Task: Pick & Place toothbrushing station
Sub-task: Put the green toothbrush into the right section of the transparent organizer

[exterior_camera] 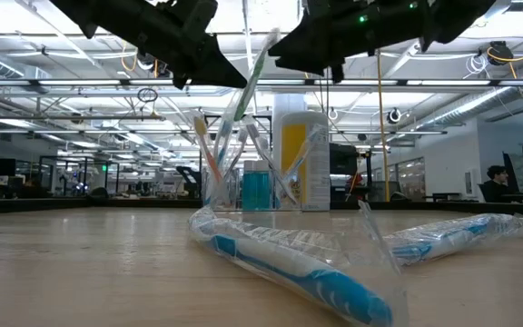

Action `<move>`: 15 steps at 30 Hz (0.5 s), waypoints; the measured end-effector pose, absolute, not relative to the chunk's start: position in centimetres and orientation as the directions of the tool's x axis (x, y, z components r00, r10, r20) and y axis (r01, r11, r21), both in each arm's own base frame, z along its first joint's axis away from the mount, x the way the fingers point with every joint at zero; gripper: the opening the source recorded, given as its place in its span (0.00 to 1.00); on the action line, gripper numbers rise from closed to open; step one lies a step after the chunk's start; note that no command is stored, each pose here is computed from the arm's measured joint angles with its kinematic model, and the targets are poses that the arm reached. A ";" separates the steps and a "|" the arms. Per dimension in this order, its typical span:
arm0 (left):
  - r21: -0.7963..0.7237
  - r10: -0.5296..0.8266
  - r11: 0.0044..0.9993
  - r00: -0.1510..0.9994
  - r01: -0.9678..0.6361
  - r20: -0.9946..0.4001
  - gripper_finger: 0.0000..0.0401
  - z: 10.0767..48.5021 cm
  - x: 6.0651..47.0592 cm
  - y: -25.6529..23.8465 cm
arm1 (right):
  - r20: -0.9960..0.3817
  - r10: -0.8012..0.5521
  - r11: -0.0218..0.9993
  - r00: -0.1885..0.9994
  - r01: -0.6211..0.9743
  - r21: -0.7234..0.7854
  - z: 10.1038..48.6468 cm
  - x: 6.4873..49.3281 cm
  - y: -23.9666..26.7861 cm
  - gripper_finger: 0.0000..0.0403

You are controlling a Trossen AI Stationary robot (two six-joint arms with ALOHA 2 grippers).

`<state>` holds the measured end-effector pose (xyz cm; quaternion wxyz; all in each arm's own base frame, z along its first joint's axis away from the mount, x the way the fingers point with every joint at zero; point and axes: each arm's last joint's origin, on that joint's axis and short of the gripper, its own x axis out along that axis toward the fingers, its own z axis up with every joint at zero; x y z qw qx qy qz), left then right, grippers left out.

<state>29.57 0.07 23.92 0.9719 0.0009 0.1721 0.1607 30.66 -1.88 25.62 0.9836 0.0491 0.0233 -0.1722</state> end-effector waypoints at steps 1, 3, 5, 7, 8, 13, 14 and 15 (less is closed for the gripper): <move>0.065 0.316 0.948 0.888 -0.312 -0.334 0.00 23.9 29.6 0.0 | -0.057 -0.291 0.950 0.955 0.296 0.099 25.6 30.8 -2.1 0.38; 0.072 0.322 0.946 0.886 -0.316 -0.333 0.00 23.9 29.6 0.0 | -0.044 -0.204 0.972 0.978 0.207 0.113 25.5 31.0 -2.3 0.38; 0.072 0.322 0.946 0.886 -0.316 -0.333 0.00 23.9 29.6 0.0 | -0.021 -0.145 0.982 0.989 0.147 0.119 25.3 31.4 -2.3 0.38; 0.072 0.322 0.946 0.886 -0.317 -0.333 0.00 23.9 29.6 0.0 | -0.004 -0.138 0.983 0.990 0.137 0.119 25.3 31.5 -2.3 0.38; 0.071 0.322 0.946 0.886 -0.317 -0.334 0.00 23.9 29.6 0.0 | 0.003 -0.139 0.984 0.990 0.137 0.117 25.3 31.6 -2.3 0.38; 0.069 0.322 0.946 0.885 -0.318 -0.335 0.00 23.9 29.5 0.0 | -0.010 -0.150 0.983 0.989 0.150 0.102 24.9 31.7 -2.5 0.38; 0.069 0.322 0.946 0.885 -0.318 -0.335 0.00 23.9 29.5 0.0 | -0.006 -0.149 0.985 0.989 0.149 0.091 25.0 31.7 -2.5 0.38; 0.069 0.322 0.946 0.885 -0.318 -0.336 0.00 23.9 29.5 0.0 | -0.005 -0.150 0.985 0.989 0.150 0.082 25.0 31.7 -2.5 0.38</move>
